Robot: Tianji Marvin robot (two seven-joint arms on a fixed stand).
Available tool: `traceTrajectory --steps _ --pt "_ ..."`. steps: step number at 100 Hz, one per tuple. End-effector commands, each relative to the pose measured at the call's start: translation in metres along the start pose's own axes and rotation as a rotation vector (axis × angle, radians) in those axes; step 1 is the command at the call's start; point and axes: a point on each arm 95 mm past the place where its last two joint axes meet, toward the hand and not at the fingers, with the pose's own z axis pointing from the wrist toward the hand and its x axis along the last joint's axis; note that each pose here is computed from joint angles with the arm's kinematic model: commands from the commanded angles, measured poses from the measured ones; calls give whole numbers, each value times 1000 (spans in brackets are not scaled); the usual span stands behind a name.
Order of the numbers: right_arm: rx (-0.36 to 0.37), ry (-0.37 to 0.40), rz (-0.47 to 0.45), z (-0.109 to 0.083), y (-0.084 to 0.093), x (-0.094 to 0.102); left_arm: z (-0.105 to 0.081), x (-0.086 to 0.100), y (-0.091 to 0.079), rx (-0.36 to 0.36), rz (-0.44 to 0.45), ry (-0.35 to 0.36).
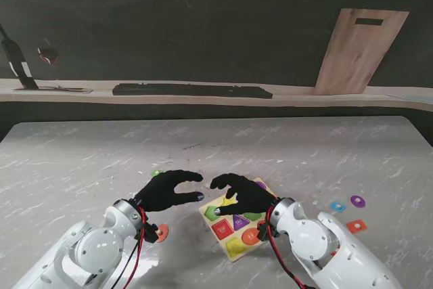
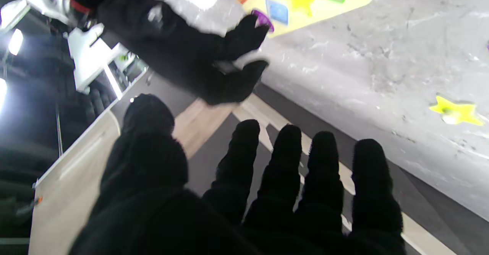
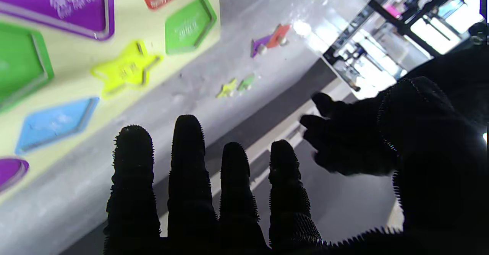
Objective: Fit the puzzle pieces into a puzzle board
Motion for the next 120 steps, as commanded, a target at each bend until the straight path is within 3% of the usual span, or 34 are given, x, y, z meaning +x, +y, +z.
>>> traceTrajectory --steps 1,15,26,38,52,65,100,120 --pt "-19 16 -29 -1 8 2 8 -1 3 -41 27 -8" --pt "-31 27 -165 -9 25 -11 23 -3 13 -113 114 -15" --pt "-8 18 -334 -18 37 -24 29 -2 19 -191 178 -44" --pt "13 -23 -508 -27 49 -38 39 -3 28 -243 200 -55" --pt "20 -72 -640 -37 54 -52 47 -7 36 -289 242 -48" --pt "40 -116 -682 -46 56 -64 56 -9 44 -311 258 -56" --pt "70 -187 -759 -61 50 -86 70 -11 63 -343 479 -15" --pt "87 -210 -812 -63 49 -94 73 -15 67 -408 580 -8"
